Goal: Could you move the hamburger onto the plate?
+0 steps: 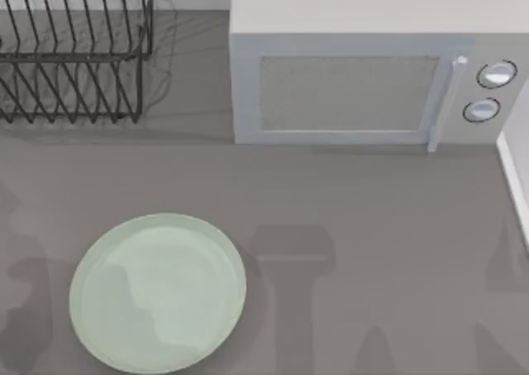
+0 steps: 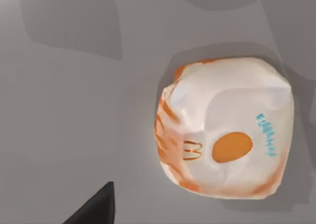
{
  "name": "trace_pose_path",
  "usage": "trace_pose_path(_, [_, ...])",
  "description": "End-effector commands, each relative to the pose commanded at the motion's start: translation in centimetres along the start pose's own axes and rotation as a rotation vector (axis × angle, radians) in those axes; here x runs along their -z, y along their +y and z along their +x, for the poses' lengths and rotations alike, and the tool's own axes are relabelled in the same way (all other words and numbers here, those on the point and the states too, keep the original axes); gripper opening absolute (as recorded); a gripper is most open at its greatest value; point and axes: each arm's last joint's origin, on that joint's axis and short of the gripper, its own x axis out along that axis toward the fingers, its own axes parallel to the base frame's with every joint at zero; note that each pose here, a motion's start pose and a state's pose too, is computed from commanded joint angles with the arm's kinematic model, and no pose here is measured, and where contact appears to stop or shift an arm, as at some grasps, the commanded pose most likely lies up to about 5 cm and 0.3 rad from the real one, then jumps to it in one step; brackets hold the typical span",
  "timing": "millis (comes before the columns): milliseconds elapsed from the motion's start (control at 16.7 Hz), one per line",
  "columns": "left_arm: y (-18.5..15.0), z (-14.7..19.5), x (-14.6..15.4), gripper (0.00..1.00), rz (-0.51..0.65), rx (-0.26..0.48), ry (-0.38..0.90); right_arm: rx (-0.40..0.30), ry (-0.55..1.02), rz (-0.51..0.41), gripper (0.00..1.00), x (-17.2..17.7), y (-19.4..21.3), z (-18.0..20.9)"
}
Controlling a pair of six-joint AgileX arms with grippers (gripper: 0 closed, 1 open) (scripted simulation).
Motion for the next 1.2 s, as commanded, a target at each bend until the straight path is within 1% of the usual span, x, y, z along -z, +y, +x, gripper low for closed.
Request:
trace_pose_path(120, [0.5, 0.3, -0.4, 1.0, 0.004, 0.018, 0.032, 0.0, 0.0, 0.0, 1.0, 0.0, 0.0, 0.0])
trace_pose_path(540, [0.5, 0.8, -0.4, 1.0, 0.007, 0.021, 0.037, 0.0, 0.0, 0.0, 1.0, 0.0, 0.0, 0.0])
trace_pose_path(660, [0.5, 2.2, -0.5, 1.0, 0.005, 0.022, 0.04, 0.0, 0.0, 0.0, 1.0, 0.0, 0.0, 0.0])
trace_pose_path(960, [0.5, 7.1, -0.4, 1.0, 0.005, 0.016, 0.029, 0.0, 0.0, 0.0, 1.0, 0.0, 0.0, 0.0])
trace_pose_path(1080, [0.4, 8.2, -0.2, 1.0, 0.005, 0.02, 0.035, 0.0, 0.0, 0.0, 1.0, 0.0, 0.0, 0.0])
trace_pose_path(1200, [0.4, 8.3, -0.1, 1.0, 0.005, 0.02, 0.036, 0.0, 0.0, 0.0, 1.0, 0.0, 0.0, 0.0])
